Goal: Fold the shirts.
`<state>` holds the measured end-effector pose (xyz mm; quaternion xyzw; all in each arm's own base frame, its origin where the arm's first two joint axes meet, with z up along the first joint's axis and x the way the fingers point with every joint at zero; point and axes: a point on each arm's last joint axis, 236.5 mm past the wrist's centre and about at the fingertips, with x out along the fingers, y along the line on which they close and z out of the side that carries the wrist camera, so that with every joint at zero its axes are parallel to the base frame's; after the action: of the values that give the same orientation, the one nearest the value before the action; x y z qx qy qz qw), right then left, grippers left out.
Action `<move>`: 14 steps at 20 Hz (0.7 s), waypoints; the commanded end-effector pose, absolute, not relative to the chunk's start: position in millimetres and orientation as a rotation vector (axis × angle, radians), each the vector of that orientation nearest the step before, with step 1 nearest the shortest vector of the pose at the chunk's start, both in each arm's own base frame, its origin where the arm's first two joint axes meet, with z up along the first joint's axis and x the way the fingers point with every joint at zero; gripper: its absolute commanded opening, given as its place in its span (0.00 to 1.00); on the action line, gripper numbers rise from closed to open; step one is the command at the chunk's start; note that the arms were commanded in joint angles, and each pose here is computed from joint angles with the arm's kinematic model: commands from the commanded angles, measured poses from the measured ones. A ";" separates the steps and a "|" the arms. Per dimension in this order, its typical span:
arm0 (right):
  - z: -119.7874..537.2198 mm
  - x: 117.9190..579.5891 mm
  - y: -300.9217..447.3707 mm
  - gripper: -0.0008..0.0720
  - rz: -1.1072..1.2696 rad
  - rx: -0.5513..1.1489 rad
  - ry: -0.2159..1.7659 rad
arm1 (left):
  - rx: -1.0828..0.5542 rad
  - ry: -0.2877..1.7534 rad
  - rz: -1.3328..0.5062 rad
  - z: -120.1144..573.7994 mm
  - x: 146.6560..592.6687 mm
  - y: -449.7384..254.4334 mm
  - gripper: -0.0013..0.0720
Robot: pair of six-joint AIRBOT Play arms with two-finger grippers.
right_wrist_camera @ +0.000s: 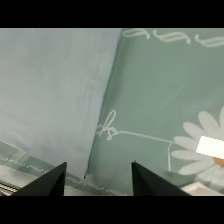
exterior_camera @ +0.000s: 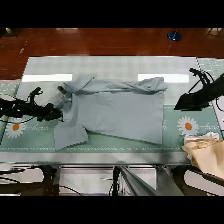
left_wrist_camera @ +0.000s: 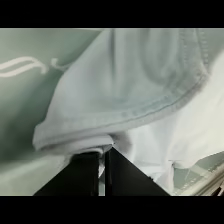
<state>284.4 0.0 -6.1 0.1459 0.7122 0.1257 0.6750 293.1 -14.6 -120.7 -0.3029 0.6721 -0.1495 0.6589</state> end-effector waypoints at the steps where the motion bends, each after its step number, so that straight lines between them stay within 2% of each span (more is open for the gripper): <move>1: -20.5 239.0 0.2 0.74 0.242 0.485 1.604 | -0.648 1.520 -0.320 -121.2 286.6 4.5 0.06; 5: -66.2 191.5 21.4 0.74 0.194 0.588 1.619 | -0.643 1.508 -0.335 -114.4 285.0 6.5 0.06; 8: -83.5 185.7 58.9 0.74 0.252 0.763 1.571 | -0.644 1.516 -0.353 -111.2 282.2 3.8 0.06; 14: -109.9 175.0 61.8 0.74 0.186 0.797 1.562 | -0.644 1.534 -0.403 -106.5 275.4 -2.4 0.06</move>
<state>175.6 60.3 -97.6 0.3376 0.6944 0.0965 0.6282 276.8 3.3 -111.9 -0.2756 0.6777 -0.1654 0.6614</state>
